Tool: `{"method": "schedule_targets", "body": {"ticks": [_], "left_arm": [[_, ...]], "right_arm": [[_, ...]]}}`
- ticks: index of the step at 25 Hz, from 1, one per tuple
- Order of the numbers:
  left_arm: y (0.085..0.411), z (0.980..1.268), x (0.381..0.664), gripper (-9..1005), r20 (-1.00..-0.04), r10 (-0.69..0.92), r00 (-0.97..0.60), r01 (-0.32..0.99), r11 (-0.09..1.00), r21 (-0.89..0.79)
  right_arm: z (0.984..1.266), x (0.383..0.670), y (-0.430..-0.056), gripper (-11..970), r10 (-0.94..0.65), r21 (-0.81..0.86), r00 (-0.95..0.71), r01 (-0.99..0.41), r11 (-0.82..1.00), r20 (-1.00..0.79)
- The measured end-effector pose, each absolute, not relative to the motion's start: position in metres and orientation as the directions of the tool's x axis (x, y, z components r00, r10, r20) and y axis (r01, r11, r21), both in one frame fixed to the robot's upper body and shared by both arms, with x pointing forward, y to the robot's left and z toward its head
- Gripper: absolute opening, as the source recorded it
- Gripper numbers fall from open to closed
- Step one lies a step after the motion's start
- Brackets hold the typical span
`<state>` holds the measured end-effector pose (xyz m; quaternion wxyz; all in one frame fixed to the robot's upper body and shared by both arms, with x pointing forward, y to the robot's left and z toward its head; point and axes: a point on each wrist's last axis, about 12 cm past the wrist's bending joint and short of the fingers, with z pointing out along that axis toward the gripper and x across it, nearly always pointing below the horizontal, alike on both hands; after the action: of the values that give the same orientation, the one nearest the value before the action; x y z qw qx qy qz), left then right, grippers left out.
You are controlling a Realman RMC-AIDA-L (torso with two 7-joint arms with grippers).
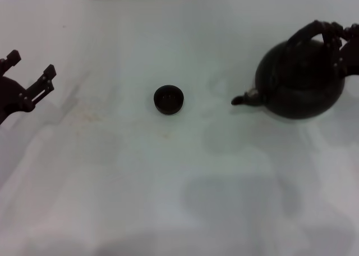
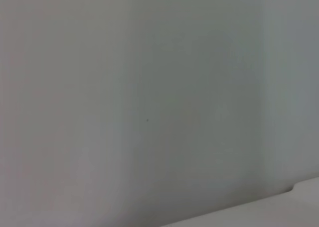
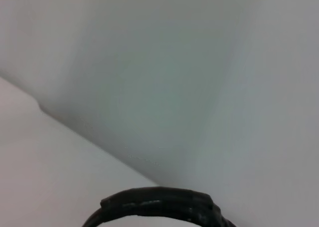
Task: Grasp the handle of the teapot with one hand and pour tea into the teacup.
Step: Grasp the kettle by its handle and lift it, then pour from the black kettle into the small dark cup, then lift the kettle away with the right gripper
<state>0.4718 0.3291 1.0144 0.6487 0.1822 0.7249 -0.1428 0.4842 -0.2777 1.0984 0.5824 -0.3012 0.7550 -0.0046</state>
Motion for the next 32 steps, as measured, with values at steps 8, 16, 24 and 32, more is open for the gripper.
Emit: {"method": "schedule_targets", "body": {"ticks": [8, 16, 24, 32], "left_arm": [[0.333, 1.009, 0.459, 831, -0.992, 0.060, -0.114, 0.426, 0.905, 0.006], [0.339, 1.005, 0.443, 830, -0.992, 0.040, -0.123, 0.402, 0.916, -0.013], [0.346, 0.998, 0.424, 830, -0.988, 0.049, -0.145, 0.378, 0.926, -0.010], [0.346, 0.997, 0.421, 831, -0.988, 0.050, -0.144, 0.376, 0.927, -0.008]], "right_arm": [[1.113, 0.492, -0.267, 109, -0.453, -0.369, -0.085, -0.457, 0.809, -0.887], [1.118, 0.499, -0.259, 105, -0.441, -0.364, -0.061, -0.471, 0.804, -0.896], [1.122, 0.506, -0.234, 105, -0.452, -0.385, -0.033, -0.471, 0.794, -0.891], [1.125, 0.513, -0.213, 105, -0.475, -0.421, -0.004, -0.455, 0.785, -0.880]]}}
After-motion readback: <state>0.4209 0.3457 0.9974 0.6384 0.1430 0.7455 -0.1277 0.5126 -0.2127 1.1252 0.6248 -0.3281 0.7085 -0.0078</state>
